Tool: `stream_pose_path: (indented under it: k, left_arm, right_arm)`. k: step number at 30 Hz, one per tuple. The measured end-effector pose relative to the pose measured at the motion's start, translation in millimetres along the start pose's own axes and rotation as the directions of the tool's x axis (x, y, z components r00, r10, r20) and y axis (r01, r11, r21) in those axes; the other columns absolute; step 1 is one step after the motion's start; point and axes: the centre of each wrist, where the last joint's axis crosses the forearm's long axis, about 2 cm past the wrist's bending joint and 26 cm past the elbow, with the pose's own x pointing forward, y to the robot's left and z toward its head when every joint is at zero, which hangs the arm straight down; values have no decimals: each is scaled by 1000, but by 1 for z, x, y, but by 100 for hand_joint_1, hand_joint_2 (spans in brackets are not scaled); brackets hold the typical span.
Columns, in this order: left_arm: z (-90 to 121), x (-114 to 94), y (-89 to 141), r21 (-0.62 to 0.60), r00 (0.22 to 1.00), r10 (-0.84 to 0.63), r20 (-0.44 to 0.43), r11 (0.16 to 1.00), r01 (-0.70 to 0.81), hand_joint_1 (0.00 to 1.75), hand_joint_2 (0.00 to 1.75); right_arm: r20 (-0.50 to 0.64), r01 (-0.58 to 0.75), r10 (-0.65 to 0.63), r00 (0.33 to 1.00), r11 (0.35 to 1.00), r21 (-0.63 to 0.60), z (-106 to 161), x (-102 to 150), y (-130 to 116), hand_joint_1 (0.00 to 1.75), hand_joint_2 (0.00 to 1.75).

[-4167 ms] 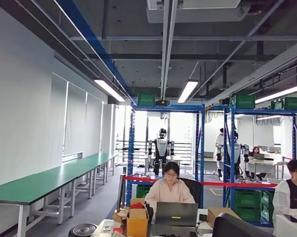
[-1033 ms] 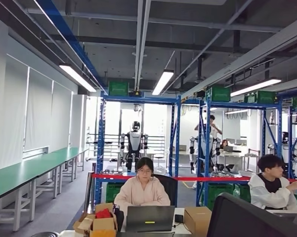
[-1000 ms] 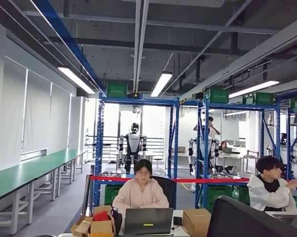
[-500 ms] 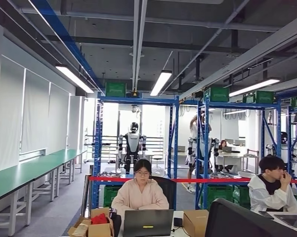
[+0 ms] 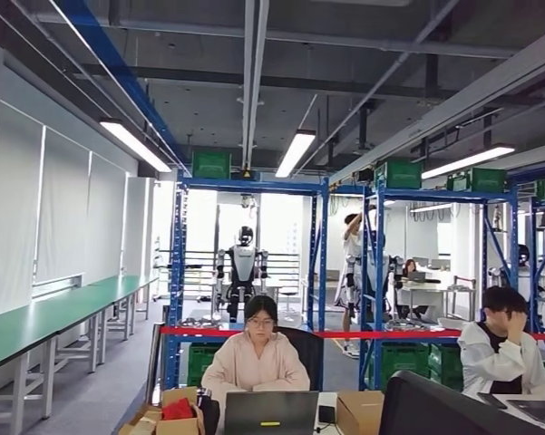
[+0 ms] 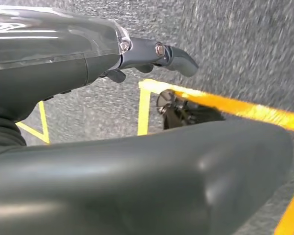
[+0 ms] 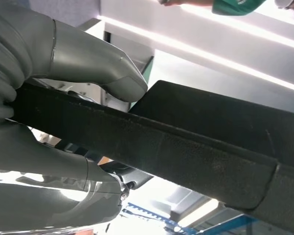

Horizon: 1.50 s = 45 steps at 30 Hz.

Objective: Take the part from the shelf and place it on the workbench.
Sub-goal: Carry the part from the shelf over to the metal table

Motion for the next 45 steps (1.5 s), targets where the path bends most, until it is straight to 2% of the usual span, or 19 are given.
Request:
stream_pose_path:
  k: [34,41,45]
  left_arm:
    - [0,0,-1,-3,1000,-1,14,1000,1,0,175]
    - [2,-5,2,21,999,-20,-46,1000,21,0,175]
    - [2,-5,2,26,999,-20,-47,999,22,0,175]
  right_arm:
    - [15,-16,16,1000,1000,-3,-13,-3,3,175,175]
    - [12,-24,24,1000,1000,-8,-14,-3,3,175,175]
    - [13,-25,25,1000,1000,-10,-14,-4,3,175,175]
